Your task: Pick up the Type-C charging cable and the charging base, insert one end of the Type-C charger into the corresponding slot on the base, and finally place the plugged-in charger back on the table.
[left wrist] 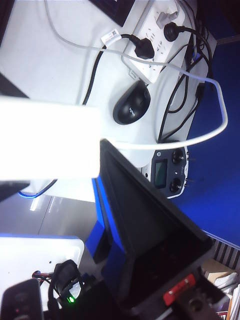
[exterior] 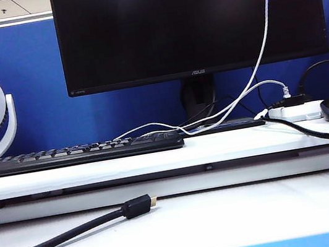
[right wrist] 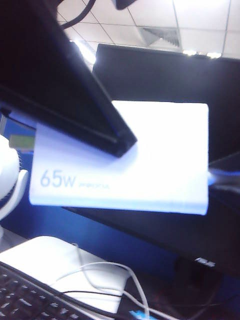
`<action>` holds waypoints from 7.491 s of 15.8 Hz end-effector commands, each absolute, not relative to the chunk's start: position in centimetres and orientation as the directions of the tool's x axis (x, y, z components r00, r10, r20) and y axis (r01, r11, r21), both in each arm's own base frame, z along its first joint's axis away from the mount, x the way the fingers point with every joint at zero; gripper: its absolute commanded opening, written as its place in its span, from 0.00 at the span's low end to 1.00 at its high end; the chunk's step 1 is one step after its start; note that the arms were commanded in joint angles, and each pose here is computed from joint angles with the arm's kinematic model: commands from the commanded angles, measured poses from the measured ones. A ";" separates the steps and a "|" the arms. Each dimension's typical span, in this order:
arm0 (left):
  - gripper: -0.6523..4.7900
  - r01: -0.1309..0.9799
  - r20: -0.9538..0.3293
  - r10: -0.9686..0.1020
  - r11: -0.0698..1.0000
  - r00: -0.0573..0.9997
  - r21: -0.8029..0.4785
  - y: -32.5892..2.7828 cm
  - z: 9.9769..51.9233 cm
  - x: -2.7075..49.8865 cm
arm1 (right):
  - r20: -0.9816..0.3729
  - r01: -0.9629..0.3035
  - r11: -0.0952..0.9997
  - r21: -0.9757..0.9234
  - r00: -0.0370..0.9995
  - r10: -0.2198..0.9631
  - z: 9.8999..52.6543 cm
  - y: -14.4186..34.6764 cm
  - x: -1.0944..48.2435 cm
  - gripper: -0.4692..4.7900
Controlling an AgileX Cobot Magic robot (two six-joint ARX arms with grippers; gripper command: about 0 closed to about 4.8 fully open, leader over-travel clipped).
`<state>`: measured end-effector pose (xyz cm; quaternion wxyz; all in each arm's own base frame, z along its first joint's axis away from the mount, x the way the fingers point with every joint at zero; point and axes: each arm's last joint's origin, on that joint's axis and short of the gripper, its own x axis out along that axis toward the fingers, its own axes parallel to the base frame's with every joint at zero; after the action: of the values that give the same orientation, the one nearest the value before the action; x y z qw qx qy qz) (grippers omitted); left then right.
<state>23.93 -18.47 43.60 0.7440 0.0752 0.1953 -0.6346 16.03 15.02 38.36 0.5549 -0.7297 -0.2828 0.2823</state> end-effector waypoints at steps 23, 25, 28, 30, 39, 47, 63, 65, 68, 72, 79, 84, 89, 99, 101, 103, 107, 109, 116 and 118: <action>0.28 0.976 -0.328 -0.930 0.201 0.163 -0.086 -19.3 44.4 24.2 | -0.103 0.134 -0.238 -0.962 0.631 0.769 38.2 16.9 15.0 0.09; 0.28 0.967 -0.346 -0.915 0.245 0.208 -0.066 -19.6 44.4 24.0 | -0.102 0.134 -0.238 -0.962 0.631 0.769 38.2 16.9 15.0 0.09; 0.28 0.967 -0.346 -0.915 0.246 0.209 -0.065 -19.7 44.4 24.0 | -0.103 0.133 -0.240 -0.962 0.637 0.764 38.2 16.9 15.0 0.09; 0.28 0.964 -0.340 -0.915 0.255 0.216 -0.074 -19.7 44.4 24.1 | -0.104 0.129 -0.244 -0.961 0.651 0.752 38.1 16.8 15.0 0.09; 0.28 0.957 -0.317 -0.915 0.281 0.247 -0.066 -19.7 44.8 24.3 | -0.125 0.131 -0.240 -0.962 0.572 0.811 37.9 17.0 14.8 0.09; 0.28 0.957 -0.319 -0.915 0.281 0.246 -0.066 -19.7 44.7 24.3 | -0.143 0.126 -0.245 -0.961 0.532 0.834 37.8 17.4 14.3 0.09; 0.28 0.956 -0.319 -0.915 0.284 0.247 -0.076 -19.7 44.7 24.3 | -0.145 0.118 -0.264 -0.957 0.592 0.793 37.7 17.9 13.8 0.09; 0.28 0.959 -0.316 -0.920 0.272 0.233 -0.085 -19.7 44.7 24.2 | -0.136 0.112 -0.246 -0.963 0.586 0.799 37.8 18.2 13.3 0.09; 0.28 0.960 -0.314 -0.921 0.268 0.229 -0.084 -19.7 44.7 24.2 | -0.134 0.108 -0.242 -0.964 0.588 0.797 37.8 18.3 13.3 0.09; 0.28 0.960 -0.314 -0.922 0.265 0.226 -0.088 -19.7 44.7 24.2 | -0.134 0.106 -0.246 -0.964 0.604 0.786 37.8 18.3 13.2 0.09; 0.28 0.960 -0.314 -0.922 0.266 0.227 -0.088 -19.7 44.7 24.2 | -0.136 0.105 -0.247 -0.963 0.601 0.787 37.8 18.3 13.2 0.09; 0.28 0.960 -0.314 -0.922 0.266 0.226 -0.091 -19.7 44.8 24.2 | -0.135 0.107 -0.245 -0.964 0.596 0.792 37.8 18.3 13.2 0.09; 0.28 0.960 -0.314 -0.922 0.266 0.226 -0.092 -19.7 44.7 24.2 | -0.136 0.079 -0.226 -0.971 0.595 0.792 37.8 18.3 13.2 0.09; 0.28 0.956 -0.333 -0.917 0.270 0.219 -0.115 -19.7 44.5 24.1 | -0.165 0.041 -0.244 -0.969 0.627 0.761 37.5 18.2 13.2 0.24; 0.28 0.956 -0.335 -0.917 0.270 0.218 -0.117 -19.6 44.5 24.1 | -0.165 0.032 -0.253 -0.967 0.680 0.715 37.5 18.0 13.4 0.24; 0.28 0.956 -0.335 -0.916 0.270 0.218 -0.116 -19.6 44.5 24.1 | -0.161 0.029 -0.256 -0.966 0.707 0.688 37.6 18.0 13.5 0.24; 0.28 0.956 -0.336 -0.916 0.271 0.218 -0.117 -19.6 44.5 24.1 | -0.154 0.025 -0.257 -0.966 0.744 0.650 37.6 17.8 13.6 0.23; 0.28 0.956 -0.337 -0.916 0.270 0.218 -0.118 -19.6 44.5 24.1 | -0.143 0.026 -0.252 -0.967 0.766 0.626 37.7 17.8 13.7 0.23; 0.28 0.956 -0.356 -0.910 0.268 0.210 -0.120 -19.6 44.3 24.0 | -0.112 0.027 -0.233 -0.972 0.820 0.561 38.0 17.0 14.6 0.23; 0.28 0.956 -0.359 -0.909 0.268 0.210 -0.120 -19.5 44.2 24.0 | -0.112 0.027 -0.233 -0.972 0.822 0.558 38.0 17.0 14.7 0.23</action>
<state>24.05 -19.30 43.47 0.7747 0.0620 0.2191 -0.5899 14.83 16.69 37.93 0.5900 -0.7603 -0.1708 0.2115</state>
